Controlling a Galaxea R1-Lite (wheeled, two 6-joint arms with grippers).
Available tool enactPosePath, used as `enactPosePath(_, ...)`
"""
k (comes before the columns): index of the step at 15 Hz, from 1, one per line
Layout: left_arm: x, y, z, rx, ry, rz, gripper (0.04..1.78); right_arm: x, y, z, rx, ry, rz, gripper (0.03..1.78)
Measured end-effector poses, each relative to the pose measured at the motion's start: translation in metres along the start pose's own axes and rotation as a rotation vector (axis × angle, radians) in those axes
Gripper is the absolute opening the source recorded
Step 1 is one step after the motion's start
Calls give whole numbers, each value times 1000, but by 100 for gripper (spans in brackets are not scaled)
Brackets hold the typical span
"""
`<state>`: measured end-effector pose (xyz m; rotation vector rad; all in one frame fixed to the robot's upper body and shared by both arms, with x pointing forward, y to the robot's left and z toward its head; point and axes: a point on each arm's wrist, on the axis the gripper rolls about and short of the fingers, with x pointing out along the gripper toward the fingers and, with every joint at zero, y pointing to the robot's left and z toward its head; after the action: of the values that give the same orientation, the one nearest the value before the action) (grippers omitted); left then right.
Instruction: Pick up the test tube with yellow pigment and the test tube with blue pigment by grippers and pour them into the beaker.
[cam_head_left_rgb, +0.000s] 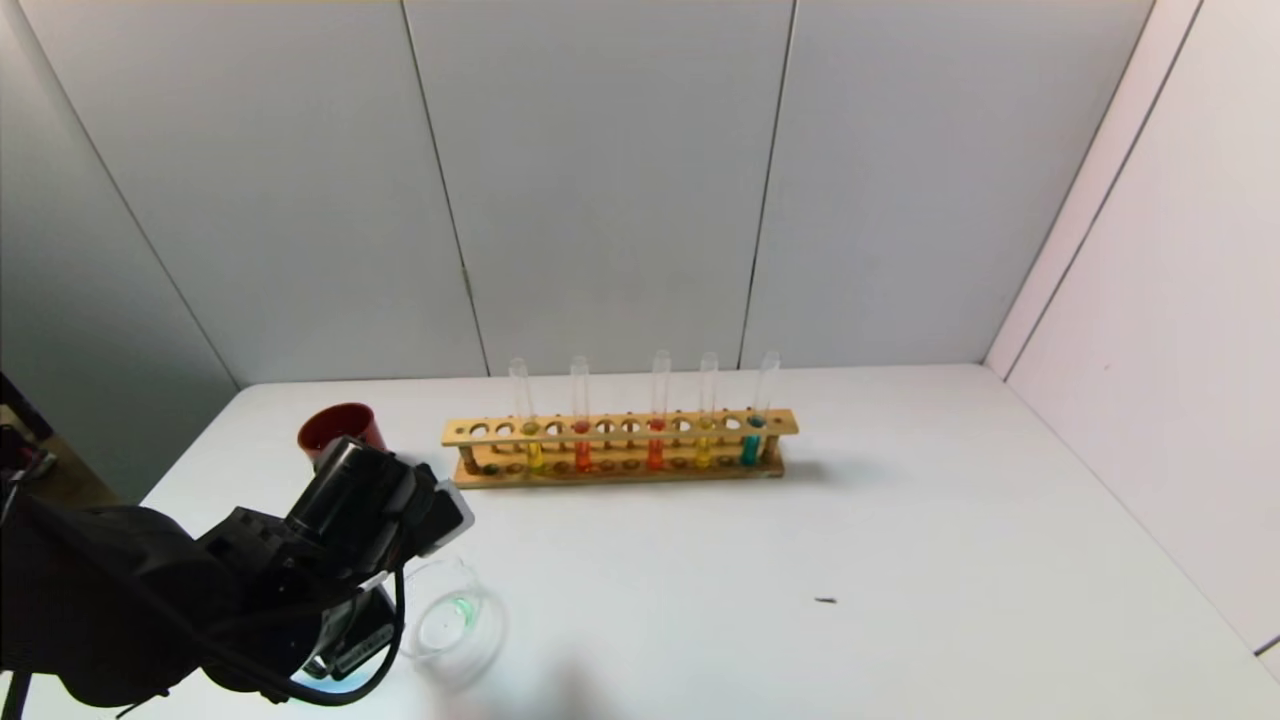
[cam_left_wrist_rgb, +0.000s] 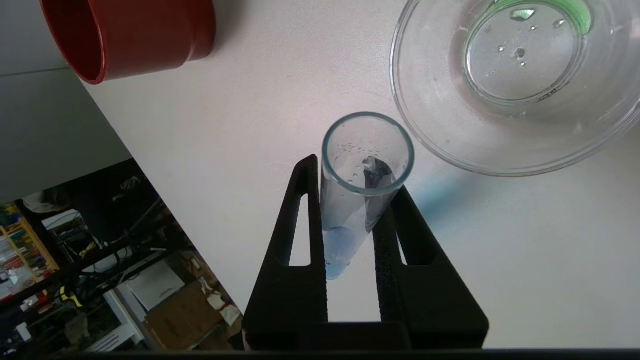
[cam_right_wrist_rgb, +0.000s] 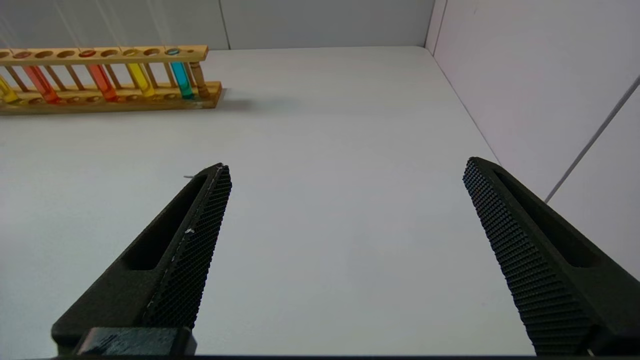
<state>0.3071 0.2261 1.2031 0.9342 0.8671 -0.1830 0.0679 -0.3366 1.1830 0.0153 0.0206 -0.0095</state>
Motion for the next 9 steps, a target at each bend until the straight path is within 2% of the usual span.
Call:
enactPosePath(5, 11, -15, 5, 92, 52, 11, 32, 0, 0, 0, 0, 0, 0, 170)
enactPosePath(9, 15, -21, 6, 164, 97, -16, 32, 0, 0, 0, 0, 0, 0, 170)
